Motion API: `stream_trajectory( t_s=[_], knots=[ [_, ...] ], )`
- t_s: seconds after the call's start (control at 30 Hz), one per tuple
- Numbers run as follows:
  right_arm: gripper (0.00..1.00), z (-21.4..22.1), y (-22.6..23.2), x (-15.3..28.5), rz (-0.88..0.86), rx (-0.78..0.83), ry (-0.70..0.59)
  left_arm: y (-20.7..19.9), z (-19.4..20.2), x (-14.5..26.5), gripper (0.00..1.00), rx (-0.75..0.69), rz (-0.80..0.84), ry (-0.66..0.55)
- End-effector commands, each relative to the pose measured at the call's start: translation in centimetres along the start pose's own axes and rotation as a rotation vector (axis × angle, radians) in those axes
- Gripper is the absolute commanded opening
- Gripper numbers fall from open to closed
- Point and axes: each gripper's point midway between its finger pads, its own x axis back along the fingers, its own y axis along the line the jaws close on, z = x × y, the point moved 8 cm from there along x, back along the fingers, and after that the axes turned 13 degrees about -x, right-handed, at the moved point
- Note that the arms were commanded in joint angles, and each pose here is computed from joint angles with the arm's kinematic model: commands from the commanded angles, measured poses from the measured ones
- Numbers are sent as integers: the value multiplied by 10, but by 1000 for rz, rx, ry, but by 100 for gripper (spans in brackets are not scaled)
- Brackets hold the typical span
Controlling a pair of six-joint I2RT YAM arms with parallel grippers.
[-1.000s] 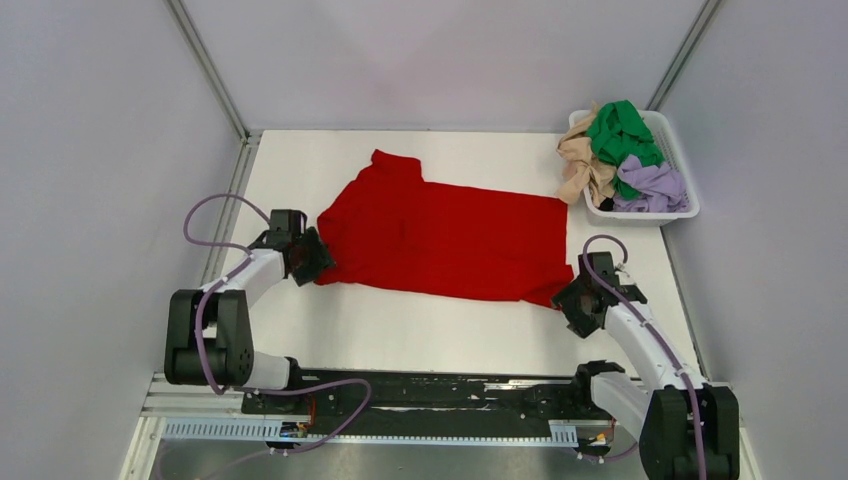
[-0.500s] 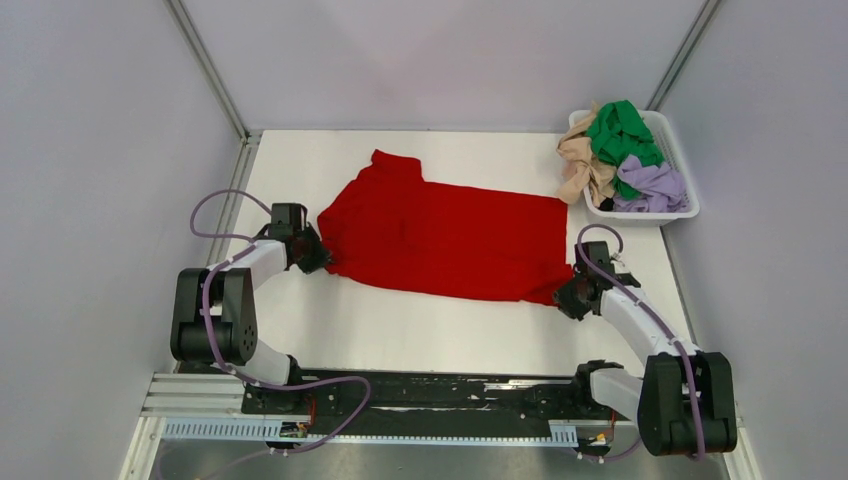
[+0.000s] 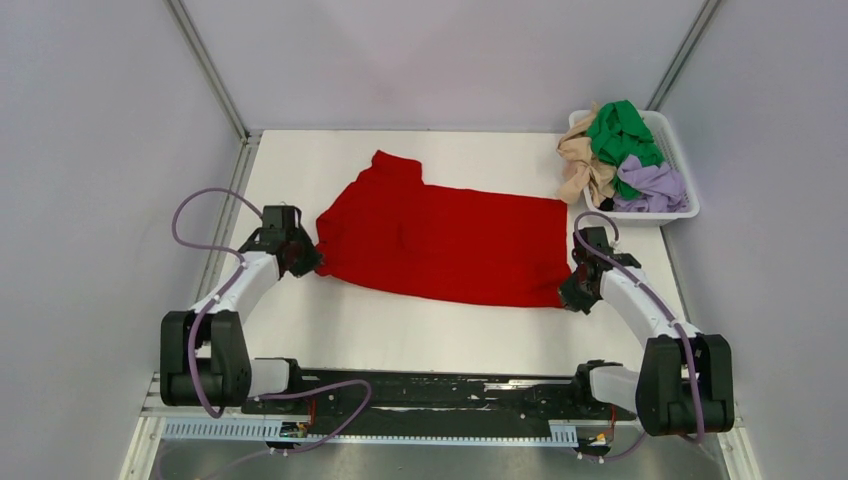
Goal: Fold and stack the t-shirts
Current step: Fold the flattened tshirt in 1/3 of the way
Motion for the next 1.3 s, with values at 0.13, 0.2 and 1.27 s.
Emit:
stream_trajectory(
  t_s=[0.13,0.2,1.27],
  knots=[
    [0,-15,-10,23,160,60,-54,17,14,26,0,-5,-125,-2],
    [0,-14,-14,25,210,72,-38,18,22,30,0,11,-125,23],
    [4,-1,-35,29,511,77,66,23,127,85,20,135,-149,309]
  ],
)
